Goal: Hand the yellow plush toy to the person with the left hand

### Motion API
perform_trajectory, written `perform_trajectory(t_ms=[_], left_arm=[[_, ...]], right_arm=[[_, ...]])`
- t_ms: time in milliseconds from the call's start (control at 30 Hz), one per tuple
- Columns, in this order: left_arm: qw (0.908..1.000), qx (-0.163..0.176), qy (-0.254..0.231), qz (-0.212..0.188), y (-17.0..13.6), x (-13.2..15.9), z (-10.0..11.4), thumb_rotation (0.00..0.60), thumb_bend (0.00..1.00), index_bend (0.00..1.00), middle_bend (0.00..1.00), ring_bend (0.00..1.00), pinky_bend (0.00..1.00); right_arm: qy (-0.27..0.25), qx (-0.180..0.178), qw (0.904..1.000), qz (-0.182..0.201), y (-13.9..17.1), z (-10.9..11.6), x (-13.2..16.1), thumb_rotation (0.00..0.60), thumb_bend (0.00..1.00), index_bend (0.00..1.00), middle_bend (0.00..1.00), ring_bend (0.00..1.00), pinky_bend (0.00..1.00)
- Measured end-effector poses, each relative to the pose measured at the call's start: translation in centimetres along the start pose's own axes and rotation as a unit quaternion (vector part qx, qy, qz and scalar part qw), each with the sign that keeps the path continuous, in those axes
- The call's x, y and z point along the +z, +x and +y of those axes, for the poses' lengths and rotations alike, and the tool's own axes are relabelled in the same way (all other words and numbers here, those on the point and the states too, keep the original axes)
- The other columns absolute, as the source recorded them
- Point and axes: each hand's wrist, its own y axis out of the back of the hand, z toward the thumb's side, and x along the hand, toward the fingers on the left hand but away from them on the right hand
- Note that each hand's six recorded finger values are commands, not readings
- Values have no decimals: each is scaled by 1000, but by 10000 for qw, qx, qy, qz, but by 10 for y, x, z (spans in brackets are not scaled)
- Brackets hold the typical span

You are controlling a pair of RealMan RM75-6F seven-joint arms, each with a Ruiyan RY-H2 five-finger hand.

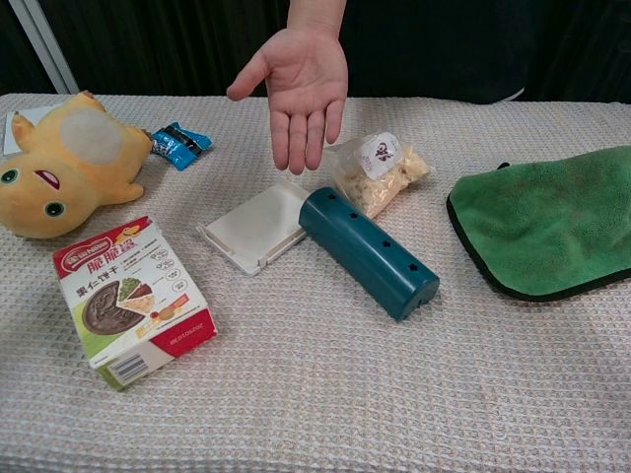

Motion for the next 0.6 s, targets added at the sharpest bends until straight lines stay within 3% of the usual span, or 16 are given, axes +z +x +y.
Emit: perform_trajectory(t_ms=[600], left_arm=[[10000,58,16,-63,6,2,7,600,291,111,188,157,226]], right_arm=[[70,-48,9999,75,1,2,4,600,513,0,33,0,128]])
